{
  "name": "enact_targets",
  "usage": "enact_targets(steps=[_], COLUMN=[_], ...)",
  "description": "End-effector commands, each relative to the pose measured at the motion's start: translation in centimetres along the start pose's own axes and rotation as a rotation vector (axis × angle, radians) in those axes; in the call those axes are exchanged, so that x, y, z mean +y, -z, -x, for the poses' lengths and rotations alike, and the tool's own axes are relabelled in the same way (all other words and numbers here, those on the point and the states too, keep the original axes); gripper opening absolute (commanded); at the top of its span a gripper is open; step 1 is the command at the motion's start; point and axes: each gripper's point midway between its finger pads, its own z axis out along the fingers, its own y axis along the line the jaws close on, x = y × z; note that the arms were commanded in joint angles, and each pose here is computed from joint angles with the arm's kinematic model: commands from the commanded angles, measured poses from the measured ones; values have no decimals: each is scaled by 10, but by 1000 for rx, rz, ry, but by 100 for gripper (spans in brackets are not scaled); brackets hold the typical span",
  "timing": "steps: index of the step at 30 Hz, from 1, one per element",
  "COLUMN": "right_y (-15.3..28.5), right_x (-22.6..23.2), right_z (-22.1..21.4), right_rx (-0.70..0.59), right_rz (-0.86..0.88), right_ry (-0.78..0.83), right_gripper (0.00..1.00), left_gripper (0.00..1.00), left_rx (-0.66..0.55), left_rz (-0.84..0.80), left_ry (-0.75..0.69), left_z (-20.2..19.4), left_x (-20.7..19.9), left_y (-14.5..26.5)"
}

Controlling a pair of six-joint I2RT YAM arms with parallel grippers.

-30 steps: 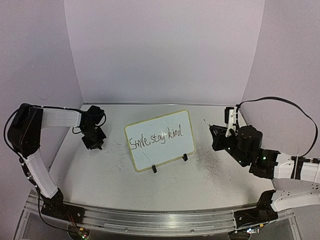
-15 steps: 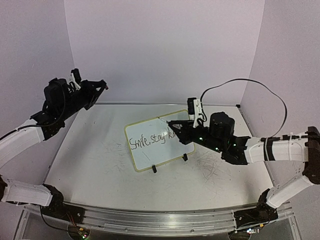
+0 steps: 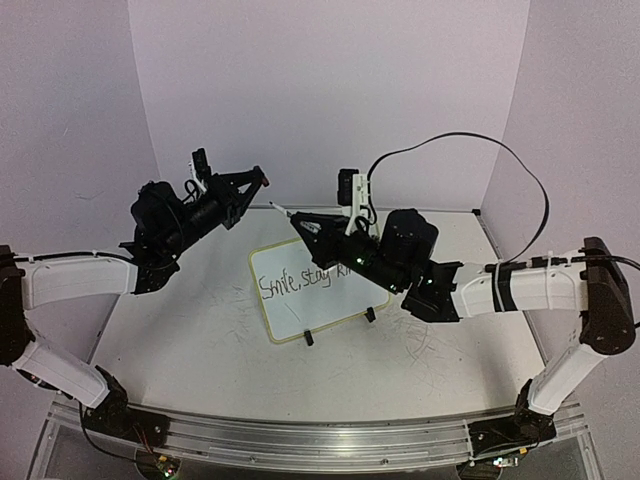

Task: Write a sentence on the whiteboard
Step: Insert the pen cap into the whiteboard marker.

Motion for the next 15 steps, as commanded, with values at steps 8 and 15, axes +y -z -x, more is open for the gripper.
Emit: enact_targets(steps=[8,15], right_y=[-10,-15], right_x=[-1,2], right_z=[46,48], right_rx=[-153,-161], right_rz=[-64,-54], right_ry=[30,39], right_gripper=[0,0], left_gripper=[0,0], left_rx=[-34,-15], left_rz=[-131,-141], left_ry=[42,49], left_z=[4,1], left_x=[-28,-29], left_y=[-2,-9])
